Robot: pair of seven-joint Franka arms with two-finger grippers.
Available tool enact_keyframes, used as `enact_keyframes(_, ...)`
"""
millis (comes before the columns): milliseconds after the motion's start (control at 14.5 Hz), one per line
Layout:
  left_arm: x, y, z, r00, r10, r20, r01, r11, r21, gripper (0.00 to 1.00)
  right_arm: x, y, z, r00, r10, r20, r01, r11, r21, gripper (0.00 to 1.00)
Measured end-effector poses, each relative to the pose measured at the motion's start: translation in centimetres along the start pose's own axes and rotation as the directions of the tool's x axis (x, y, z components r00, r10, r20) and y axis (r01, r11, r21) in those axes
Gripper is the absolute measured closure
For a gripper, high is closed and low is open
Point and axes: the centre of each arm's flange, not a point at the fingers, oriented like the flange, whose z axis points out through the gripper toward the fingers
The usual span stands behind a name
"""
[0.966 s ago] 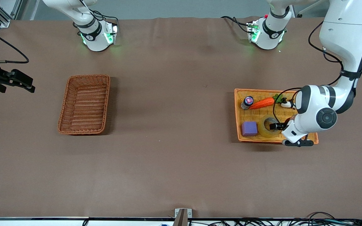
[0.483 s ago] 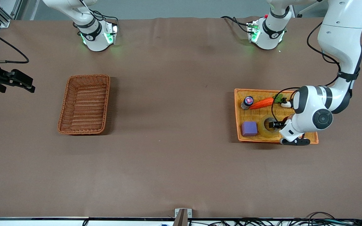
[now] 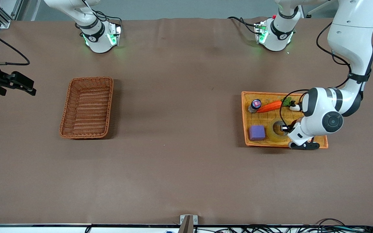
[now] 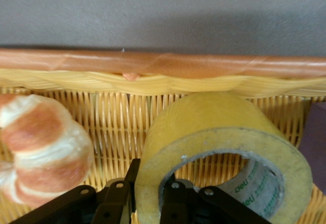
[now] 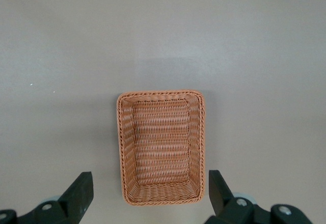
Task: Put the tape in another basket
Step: 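Lift the tape with the left gripper while the right gripper reaches over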
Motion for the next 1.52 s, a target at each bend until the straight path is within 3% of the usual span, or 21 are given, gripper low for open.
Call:
enact_keyframes(414, -2.1, 1.3, -12.0, 0.99, 0.127, -0.066, -0.126, 0.992, 0.026, 0.79, 0.0, 0.0, 0.0, 1.0, 0.0, 0.001, 0.0, 1.0, 0.0, 0.0)
enact_keyframes(690, -3.6, 10.5, -16.0, 0.989, 0.13, -0.077, -0.129, 0.992, 0.009, 0.79, 0.0, 0.1, 0.0, 1.0, 0.002, 0.001, -0.002, 1.0, 0.0, 0.0)
enact_keyframes(1103, -3.5, 26.3, -14.4, 0.998, -0.041, -0.051, 0.036, 0.996, -0.085, 0.79, 0.1, 0.4, -0.1, 1.0, 0.007, -0.011, -0.007, 1.0, 0.0, 0.0)
enact_keyframes(1379, -3.6, 38.3, -9.6, 0.988, -0.154, 0.009, 0.153, 0.98, -0.128, 0.79, 0.2, 0.2, -0.1, 1.0, 0.004, -0.016, -0.004, 1.0, 0.0, 0.0)
enact_keyframes(1517, -4.1, 43.3, -6.9, 0.985, -0.175, 0.007, 0.174, 0.972, -0.16, 0.79, 0.2, 0.0, 0.3, 1.0, 0.0, -0.01, 0.0, 1.0, 0.0, 0.0)
